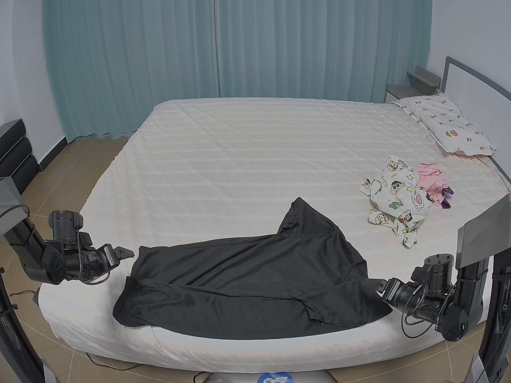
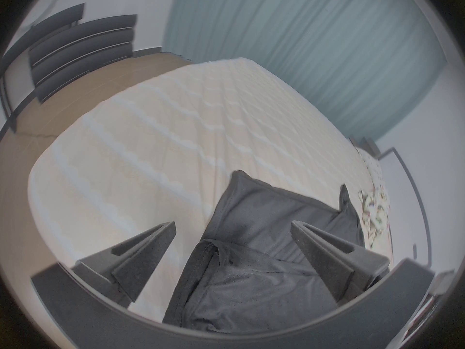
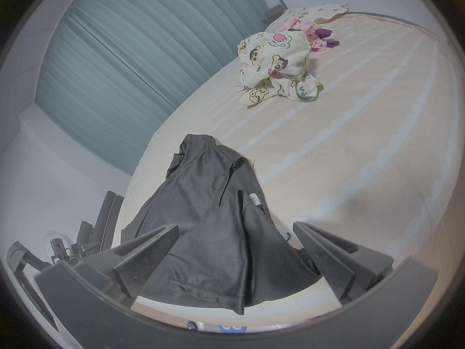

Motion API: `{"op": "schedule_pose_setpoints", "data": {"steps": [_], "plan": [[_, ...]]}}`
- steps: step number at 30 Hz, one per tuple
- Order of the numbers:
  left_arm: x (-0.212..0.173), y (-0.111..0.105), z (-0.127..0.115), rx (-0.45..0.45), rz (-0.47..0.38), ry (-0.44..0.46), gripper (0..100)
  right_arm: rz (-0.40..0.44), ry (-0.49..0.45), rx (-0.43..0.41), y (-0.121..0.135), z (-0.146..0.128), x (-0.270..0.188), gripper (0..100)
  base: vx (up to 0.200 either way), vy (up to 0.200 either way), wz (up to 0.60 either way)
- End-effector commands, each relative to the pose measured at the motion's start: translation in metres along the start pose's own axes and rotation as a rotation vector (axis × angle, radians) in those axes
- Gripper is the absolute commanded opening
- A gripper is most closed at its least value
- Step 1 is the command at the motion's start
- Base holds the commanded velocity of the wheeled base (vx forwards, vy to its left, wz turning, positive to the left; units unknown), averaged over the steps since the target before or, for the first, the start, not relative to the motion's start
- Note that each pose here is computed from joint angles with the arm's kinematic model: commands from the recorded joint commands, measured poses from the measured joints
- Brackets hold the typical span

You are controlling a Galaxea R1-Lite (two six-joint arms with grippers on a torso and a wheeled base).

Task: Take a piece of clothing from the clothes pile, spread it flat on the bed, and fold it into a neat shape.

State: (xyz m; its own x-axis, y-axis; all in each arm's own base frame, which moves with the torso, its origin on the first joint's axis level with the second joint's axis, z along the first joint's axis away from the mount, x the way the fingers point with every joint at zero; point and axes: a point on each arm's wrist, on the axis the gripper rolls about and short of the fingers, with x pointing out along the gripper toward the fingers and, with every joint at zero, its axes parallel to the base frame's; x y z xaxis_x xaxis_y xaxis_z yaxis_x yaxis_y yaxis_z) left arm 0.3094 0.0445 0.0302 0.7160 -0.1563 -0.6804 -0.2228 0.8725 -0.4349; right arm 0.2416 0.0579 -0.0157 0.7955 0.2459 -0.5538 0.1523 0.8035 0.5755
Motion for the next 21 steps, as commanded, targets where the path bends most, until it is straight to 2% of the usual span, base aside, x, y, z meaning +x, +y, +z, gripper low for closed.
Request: {"op": "schedule_pose_setpoints", "data": {"steps": [1,3,4,10,21], "plan": [[0.015,0.013,-0.003,0.015,-0.002,0.039,100,0.007,0.004,-0.003,0.0,-0.002,0.002,100,0.0,0.0,0.0],[0.015,0.013,-0.003,0.015,-0.002,0.039,100,0.007,0.004,-0.003,0.0,-0.002,0.002,100,0.0,0.0,0.0],[0.014,0.015,-0.013,0.092,-0.04,0.086,100,0.0,0.02,-0.011,-0.001,-0.006,0.005,100,0.0,0.0,0.0],[0.017,0.017,-0.017,0.077,-0.076,0.118,100,-0.003,0.028,-0.013,-0.001,-0.008,0.005,100,0.0,0.0,0.0],[0.02,0.012,-0.023,0.086,-0.086,0.141,100,-0.005,0.03,-0.006,-0.001,-0.009,0.005,100,0.0,0.0,0.0]]}}
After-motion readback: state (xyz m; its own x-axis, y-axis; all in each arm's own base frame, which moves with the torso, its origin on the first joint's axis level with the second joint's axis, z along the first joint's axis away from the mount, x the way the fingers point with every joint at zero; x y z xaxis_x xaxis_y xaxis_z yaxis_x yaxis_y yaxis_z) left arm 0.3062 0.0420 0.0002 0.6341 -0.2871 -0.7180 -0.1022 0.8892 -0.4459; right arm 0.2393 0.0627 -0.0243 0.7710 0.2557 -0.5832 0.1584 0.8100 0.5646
